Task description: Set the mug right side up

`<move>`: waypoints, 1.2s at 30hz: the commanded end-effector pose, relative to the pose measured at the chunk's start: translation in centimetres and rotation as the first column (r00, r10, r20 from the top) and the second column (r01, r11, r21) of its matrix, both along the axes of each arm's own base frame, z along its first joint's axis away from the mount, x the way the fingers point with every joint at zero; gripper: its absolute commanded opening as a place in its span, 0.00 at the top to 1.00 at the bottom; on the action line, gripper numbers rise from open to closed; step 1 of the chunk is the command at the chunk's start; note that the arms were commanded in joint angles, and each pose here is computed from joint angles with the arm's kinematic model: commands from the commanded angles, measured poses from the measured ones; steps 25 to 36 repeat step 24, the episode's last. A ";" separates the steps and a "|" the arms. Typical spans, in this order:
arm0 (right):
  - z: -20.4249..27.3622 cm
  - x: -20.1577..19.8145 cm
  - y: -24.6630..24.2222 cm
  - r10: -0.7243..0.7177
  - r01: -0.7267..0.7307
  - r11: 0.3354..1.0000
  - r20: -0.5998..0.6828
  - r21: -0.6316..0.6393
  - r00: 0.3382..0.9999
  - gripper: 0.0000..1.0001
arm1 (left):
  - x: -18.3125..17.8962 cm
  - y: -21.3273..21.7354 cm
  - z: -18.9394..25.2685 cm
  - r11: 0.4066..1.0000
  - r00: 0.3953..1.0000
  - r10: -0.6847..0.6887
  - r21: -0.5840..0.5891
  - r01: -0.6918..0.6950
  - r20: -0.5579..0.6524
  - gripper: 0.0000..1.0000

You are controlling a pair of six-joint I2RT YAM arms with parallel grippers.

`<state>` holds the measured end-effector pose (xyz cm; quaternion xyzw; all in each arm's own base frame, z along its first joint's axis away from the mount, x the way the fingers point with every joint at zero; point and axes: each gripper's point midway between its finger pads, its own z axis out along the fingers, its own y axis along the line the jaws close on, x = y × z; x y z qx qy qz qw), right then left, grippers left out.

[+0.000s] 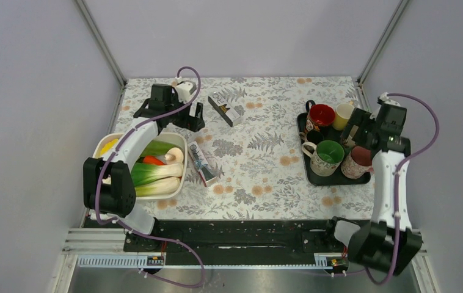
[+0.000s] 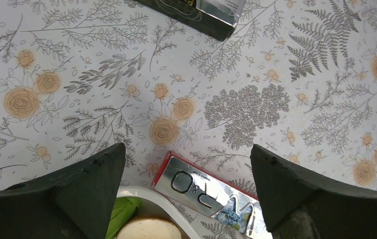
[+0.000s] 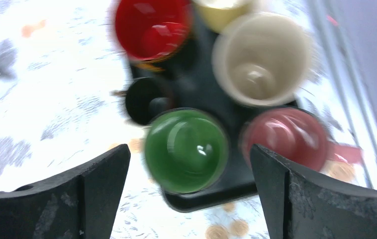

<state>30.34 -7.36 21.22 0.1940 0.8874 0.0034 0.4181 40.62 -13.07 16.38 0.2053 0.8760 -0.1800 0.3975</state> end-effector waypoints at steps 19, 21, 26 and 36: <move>-3.7 -1.6 11.7 0.353 -0.373 0.927 0.444 -0.044 0.824 0.01 | -7.5 11.5 0.6 0.861 0.780 0.496 -0.098 -0.499 0.382 0.01; -3.6 -1.7 11.8 0.350 -0.373 0.927 0.446 -0.039 0.823 0.01 | -7.7 11.5 0.7 0.869 0.777 0.479 -0.094 -0.486 0.409 0.01; -3.3 -1.7 12.0 0.353 -0.382 0.924 0.446 -0.027 0.823 0.01 | -8.1 11.0 0.8 0.889 0.789 0.447 -0.111 -0.445 0.422 0.01; -3.3 -1.7 12.0 0.353 -0.382 0.924 0.446 -0.027 0.823 0.01 | -8.1 11.0 0.8 0.889 0.789 0.447 -0.111 -0.445 0.422 0.01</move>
